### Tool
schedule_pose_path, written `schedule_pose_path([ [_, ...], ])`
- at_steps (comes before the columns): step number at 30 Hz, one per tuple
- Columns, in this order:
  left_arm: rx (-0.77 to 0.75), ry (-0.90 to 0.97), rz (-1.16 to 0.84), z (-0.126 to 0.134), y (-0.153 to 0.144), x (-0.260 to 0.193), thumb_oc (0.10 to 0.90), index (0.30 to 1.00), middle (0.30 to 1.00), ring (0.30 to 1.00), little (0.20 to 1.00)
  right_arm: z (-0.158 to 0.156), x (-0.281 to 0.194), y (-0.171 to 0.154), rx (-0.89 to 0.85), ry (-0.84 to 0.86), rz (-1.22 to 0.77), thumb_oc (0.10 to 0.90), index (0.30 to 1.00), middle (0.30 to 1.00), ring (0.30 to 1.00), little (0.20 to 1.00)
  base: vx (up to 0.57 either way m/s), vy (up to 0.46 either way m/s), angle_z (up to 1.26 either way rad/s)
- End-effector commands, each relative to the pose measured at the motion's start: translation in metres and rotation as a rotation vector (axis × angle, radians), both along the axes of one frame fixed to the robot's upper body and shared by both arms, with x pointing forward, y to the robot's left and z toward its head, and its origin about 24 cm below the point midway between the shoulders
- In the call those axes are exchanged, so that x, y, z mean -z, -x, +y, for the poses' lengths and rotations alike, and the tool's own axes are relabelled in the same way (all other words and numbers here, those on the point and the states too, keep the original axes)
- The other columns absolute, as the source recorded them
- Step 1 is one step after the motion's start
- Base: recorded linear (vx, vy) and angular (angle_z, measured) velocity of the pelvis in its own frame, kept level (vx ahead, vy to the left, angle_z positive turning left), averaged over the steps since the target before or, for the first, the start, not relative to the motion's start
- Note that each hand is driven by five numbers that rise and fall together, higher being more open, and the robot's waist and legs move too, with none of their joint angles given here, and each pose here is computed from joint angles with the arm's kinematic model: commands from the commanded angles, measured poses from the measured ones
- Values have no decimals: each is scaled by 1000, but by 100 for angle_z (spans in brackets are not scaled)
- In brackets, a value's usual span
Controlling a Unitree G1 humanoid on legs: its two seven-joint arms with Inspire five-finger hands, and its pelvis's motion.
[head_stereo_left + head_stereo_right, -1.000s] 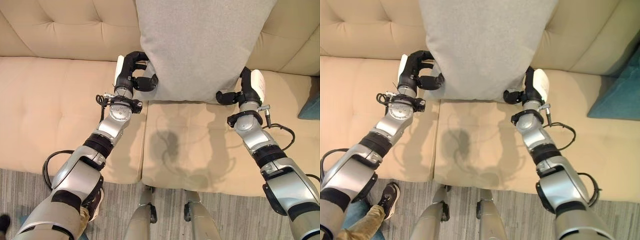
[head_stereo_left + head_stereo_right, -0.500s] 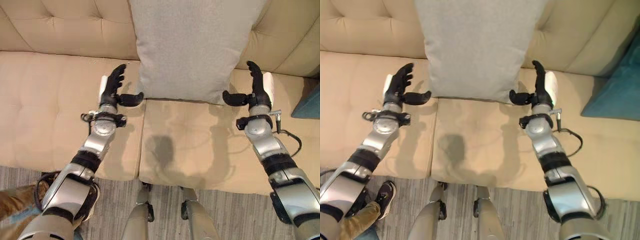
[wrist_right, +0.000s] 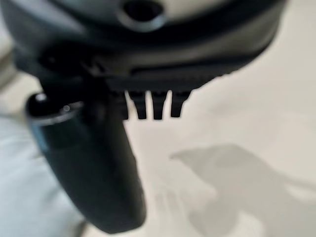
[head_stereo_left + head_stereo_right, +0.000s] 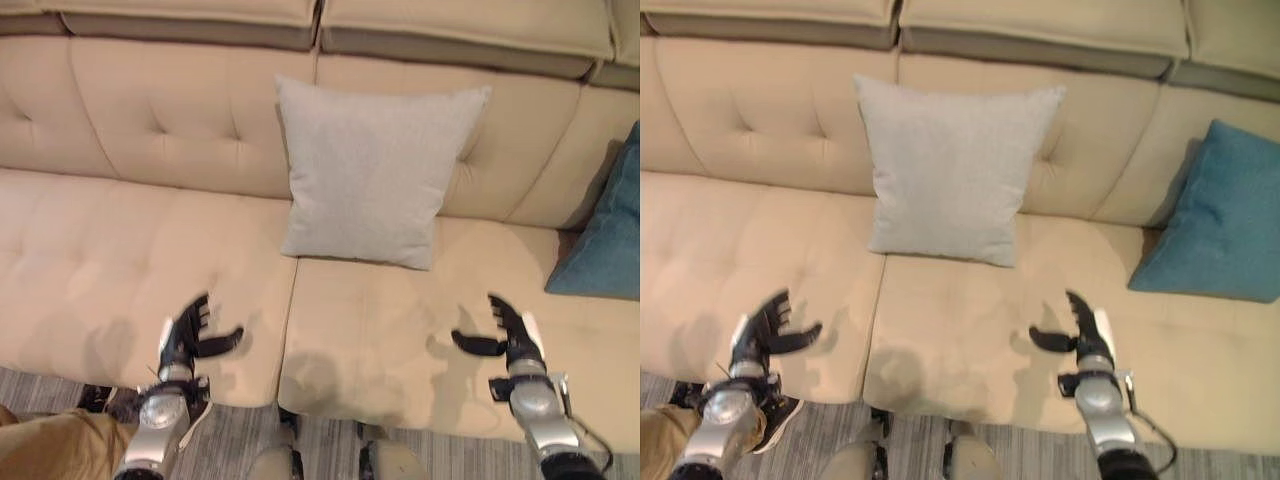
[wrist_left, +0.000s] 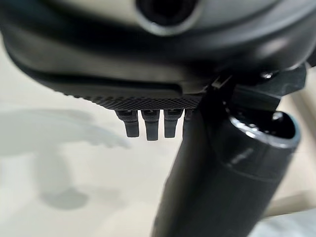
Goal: Pick up all the scattered cushions and arrange them neatly on the sofa.
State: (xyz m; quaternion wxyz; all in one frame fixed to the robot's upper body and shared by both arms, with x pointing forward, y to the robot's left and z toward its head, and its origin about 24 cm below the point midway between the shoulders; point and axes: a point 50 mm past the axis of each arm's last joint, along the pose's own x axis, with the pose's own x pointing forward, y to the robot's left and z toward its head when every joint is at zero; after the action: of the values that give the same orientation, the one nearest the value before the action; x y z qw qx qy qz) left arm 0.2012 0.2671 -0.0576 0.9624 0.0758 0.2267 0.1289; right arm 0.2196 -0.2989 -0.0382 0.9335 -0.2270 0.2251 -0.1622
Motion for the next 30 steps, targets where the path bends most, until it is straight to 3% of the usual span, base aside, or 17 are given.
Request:
schedule_pose_path([
  [1,73,-91,130,4,23,20,800,900,900,900,900,-9,14,25,-28,20,76,800,900,900,900,900,51,-24,-5],
  [7,101,-88,410,-5,69,65,800,900,900,900,900,5,55,61,-52,-41,295,800,900,900,900,900,13,-22,0],
  [14,72,-80,575,-8,98,85,800,900,900,900,900,19,86,91,-39,-113,474,800,900,900,900,900,17,-23,-4],
  [30,106,-94,573,-15,91,86,800,900,900,900,900,29,96,98,-41,-126,535,800,900,900,900,900,6,-6,1],
])
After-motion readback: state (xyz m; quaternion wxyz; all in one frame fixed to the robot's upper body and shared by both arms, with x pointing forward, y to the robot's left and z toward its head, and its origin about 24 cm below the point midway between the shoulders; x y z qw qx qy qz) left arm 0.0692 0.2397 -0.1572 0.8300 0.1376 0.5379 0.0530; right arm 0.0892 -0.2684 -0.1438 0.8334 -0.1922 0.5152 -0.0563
